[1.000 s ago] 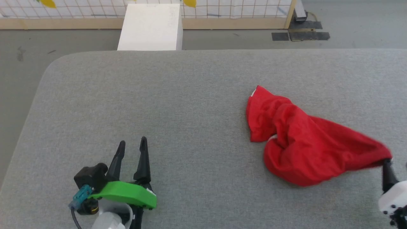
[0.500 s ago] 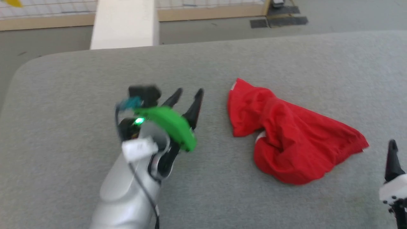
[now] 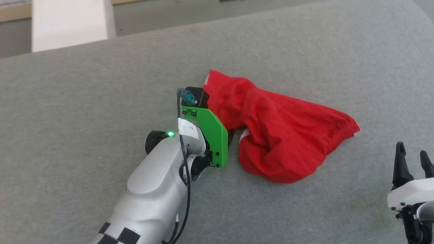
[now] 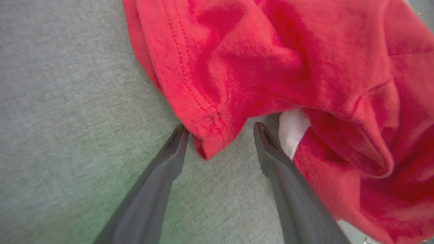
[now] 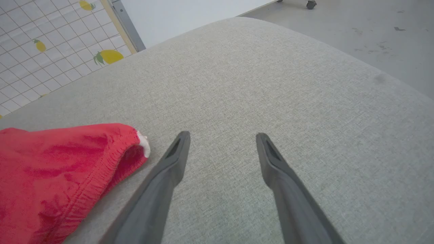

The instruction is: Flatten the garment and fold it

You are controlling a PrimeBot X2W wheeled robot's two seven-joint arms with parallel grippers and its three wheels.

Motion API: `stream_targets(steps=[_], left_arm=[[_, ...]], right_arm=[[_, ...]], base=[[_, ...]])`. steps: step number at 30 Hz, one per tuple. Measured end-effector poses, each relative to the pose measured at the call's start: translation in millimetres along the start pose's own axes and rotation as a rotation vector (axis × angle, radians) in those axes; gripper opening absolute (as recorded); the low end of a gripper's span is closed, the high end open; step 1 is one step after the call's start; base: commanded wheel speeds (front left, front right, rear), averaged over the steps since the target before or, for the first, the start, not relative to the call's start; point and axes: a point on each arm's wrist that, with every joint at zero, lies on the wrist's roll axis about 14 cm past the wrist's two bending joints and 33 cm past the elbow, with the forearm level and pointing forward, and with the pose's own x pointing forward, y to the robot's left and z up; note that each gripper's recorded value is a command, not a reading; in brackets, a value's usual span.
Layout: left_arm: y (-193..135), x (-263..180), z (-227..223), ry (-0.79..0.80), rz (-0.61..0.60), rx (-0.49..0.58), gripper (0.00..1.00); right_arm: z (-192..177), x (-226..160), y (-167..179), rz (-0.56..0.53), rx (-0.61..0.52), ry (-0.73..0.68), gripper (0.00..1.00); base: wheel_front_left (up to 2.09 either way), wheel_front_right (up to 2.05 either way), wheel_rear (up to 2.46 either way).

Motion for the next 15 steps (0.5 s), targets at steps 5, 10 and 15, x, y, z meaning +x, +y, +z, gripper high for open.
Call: stream_targets(steps=[5,10,15], left_arm=[[-7,11,8,-0.064,-0.052,-0.016,0.0],[-9,1,27,-0.159,-0.081,-0.055,0.0],[7,-27,63,-0.322,-0.051,-0.097,0.0]], right_arm=[[-10,-3,-18,-0.057,-0.006,0.021,1.0],[-15,1,-13,-0.045,-0.018,0.034,1.0],[-18,10,10,0.016,-0.033,0.05,1.0]], base=[[0.0,0.0,0.0],[0.0,0.0,0.0],[0.0,0.0,0.0]])
